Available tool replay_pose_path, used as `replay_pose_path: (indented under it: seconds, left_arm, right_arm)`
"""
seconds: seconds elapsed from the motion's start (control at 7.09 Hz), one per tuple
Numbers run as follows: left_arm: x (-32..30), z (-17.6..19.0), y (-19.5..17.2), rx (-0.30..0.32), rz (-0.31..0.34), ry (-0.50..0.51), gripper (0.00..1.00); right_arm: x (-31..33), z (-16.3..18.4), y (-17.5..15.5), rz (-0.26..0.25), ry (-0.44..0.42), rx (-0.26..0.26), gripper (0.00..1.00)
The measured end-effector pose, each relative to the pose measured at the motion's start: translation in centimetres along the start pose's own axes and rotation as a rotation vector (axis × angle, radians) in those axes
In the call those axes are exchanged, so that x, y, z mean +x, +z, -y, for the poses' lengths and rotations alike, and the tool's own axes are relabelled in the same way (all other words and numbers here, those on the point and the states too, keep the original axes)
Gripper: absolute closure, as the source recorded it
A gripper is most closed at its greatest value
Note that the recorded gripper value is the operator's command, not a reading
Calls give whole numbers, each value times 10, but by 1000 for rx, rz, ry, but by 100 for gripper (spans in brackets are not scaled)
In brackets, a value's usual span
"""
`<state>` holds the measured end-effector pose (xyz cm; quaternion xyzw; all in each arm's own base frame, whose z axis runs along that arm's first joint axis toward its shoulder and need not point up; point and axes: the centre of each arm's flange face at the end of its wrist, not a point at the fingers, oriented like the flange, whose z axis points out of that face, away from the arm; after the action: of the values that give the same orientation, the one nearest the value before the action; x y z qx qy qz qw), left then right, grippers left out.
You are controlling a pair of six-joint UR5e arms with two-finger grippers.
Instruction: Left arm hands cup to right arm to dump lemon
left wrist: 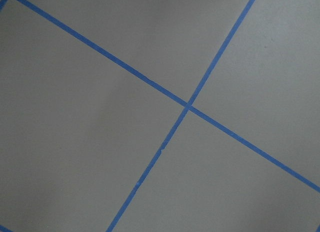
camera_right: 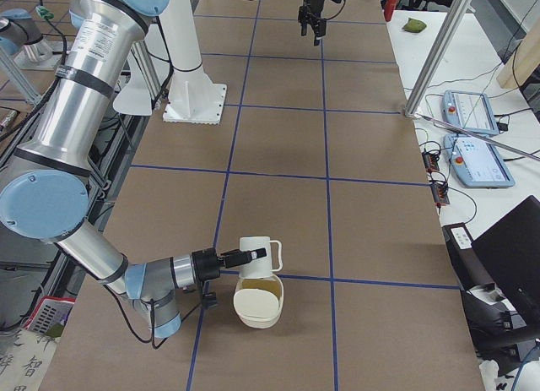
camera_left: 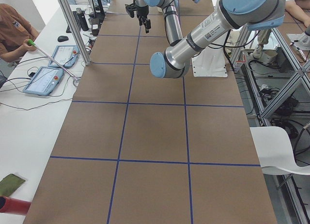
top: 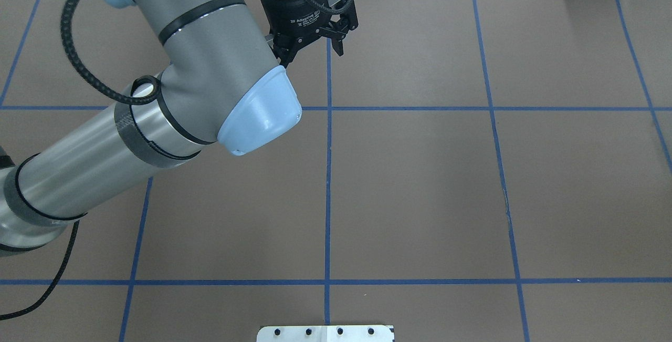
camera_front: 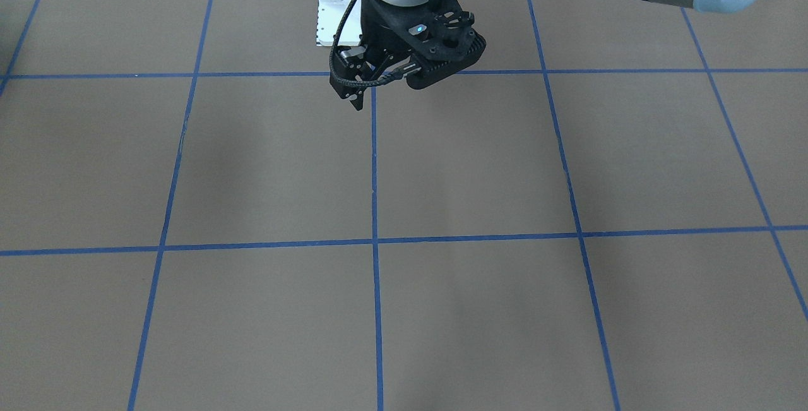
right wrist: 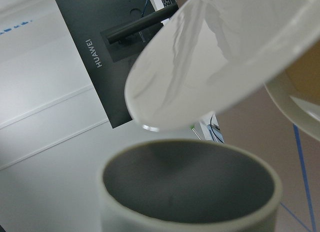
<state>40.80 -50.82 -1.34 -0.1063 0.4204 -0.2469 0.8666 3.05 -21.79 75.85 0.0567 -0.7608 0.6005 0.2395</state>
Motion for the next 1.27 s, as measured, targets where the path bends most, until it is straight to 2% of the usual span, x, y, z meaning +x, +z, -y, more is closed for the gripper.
replay_pose_path:
  seconds: [0.42,0.71,1.27]
  left_arm:
    - [-2,5,-1,4,0,12,0]
    - [-5,9,5,2,13,30,0]
    - [-16,18,28,-9,47,32,0]
  right_arm:
    - [4,-1,6,-29,-311,27,50]
    - [7,-2,8,-47,-513,24,50]
    - [8,-2,9,-65,-831,15,49]
